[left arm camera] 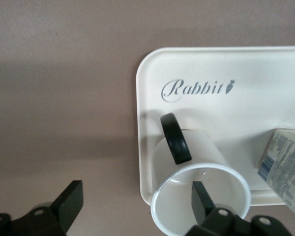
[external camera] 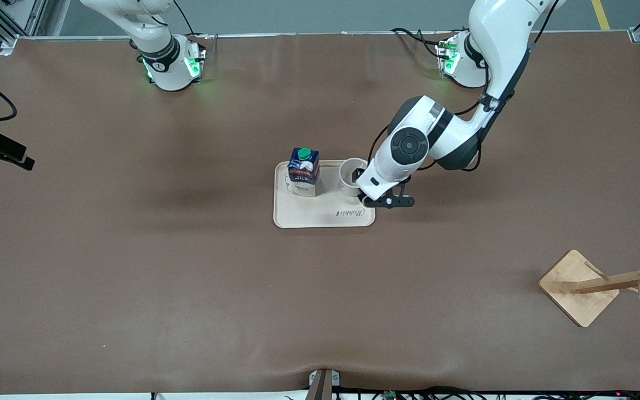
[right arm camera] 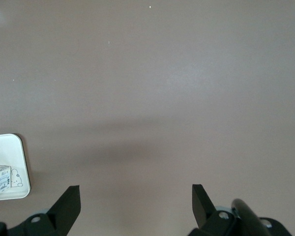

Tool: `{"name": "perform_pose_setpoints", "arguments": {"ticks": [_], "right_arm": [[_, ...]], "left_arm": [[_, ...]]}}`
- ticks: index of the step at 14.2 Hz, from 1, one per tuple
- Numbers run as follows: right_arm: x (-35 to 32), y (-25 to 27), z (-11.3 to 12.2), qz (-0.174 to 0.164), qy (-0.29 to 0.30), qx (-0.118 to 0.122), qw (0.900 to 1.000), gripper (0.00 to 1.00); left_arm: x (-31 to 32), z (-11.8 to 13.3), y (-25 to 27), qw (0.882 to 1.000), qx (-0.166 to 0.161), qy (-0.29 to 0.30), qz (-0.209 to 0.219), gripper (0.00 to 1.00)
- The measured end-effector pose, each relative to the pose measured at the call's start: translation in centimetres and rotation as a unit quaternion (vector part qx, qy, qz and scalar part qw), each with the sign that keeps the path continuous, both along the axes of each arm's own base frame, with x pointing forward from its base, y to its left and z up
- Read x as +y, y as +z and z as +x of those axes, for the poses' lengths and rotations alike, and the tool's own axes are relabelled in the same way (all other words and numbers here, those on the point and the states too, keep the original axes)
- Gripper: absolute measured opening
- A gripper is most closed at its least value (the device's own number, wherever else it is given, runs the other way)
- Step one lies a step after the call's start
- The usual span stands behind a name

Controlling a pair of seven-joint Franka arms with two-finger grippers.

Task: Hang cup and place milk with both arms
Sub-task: 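Reach the left gripper to the white mug rim on the tray, then grasp the white mug rim with the left gripper and lift it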

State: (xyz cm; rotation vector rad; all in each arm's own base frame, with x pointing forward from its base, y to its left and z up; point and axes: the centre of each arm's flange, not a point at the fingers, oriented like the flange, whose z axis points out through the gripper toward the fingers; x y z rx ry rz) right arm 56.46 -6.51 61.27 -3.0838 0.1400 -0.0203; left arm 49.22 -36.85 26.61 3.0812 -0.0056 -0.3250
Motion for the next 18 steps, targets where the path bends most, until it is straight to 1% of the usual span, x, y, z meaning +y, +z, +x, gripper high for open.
{"name": "perform_pose_setpoints", "arguments": {"ticks": [2, 3, 4, 6, 7, 8, 9, 10, 11, 12, 13, 14, 15, 18], "right_arm": [[0.0, 0.0, 0.0, 0.0, 0.0, 0.0, 1.0, 1.0], [0.0, 0.0, 0.0, 0.0, 0.0, 0.0, 1.0, 1.0], [0.0, 0.0, 0.0, 0.0, 0.0, 0.0, 1.0, 1.0], [0.0, 0.0, 0.0, 0.0, 0.0, 0.0, 1.0, 1.0], [0.0, 0.0, 0.0, 0.0, 0.0, 0.0, 1.0, 1.0], [0.0, 0.0, 0.0, 0.0, 0.0, 0.0, 1.0, 1.0], [0.0, 0.0, 0.0, 0.0, 0.0, 0.0, 1.0, 1.0], [0.0, 0.0, 0.0, 0.0, 0.0, 0.0, 1.0, 1.0], [0.0, 0.0, 0.0, 0.0, 0.0, 0.0, 1.0, 1.0], [0.0, 0.0, 0.0, 0.0, 0.0, 0.0, 1.0, 1.0], [0.0, 0.0, 0.0, 0.0, 0.0, 0.0, 1.0, 1.0], [0.0, 0.0, 0.0, 0.0, 0.0, 0.0, 1.0, 1.0], [0.0, 0.0, 0.0, 0.0, 0.0, 0.0, 1.0, 1.0], [0.0, 0.0, 0.0, 0.0, 0.0, 0.0, 1.0, 1.0]], "left_arm": [[0.0, -0.6, -0.6, 1.0, 0.006, -0.003, 0.004, 0.94], [-0.1, -1.0, -0.9, 1.0, 0.009, -0.006, 0.006, 0.89], [-0.2, -1.4, -1.2, 1.0, 0.011, -0.009, 0.008, 0.89], [-0.7, -2.1, -1.7, 1.0, 0.01, -0.014, 0.007, 0.78], [-1.0, -2.4, -1.9, 1.0, 0.01, -0.016, 0.007, 0.78], [-1.2, -2.7, -2.1, 1.0, 0.011, -0.016, 0.008, 0.71], [-1.3, -2.8, -2.4, 1.0, 0.011, -0.015, 0.008, 0.68], [-1.3, -2.8, -2.6, 1.0, 0.012, -0.015, 0.008, 0.67], [-1.3, -2.8, -2.9, 1.0, 0.013, -0.014, 0.008, 0.63], [-1.3, -2.8, -3.2, 1.0, 0.013, -0.013, 0.007, 0.63], [-1.4, -2.8, -3.6, 1.0, 0.013, -0.013, 0.005, 0.57], [-1.4, -2.8, -3.8, 1.0, 0.013, -0.012, 0.004, 0.56], [-1.5, -2.8, -4.0, 1.0, 0.013, -0.013, 0.004, 0.52], [-1.9, -3.1, -4.4, 1.0, 0.014, -0.016, 0.003, 0.18]]}}
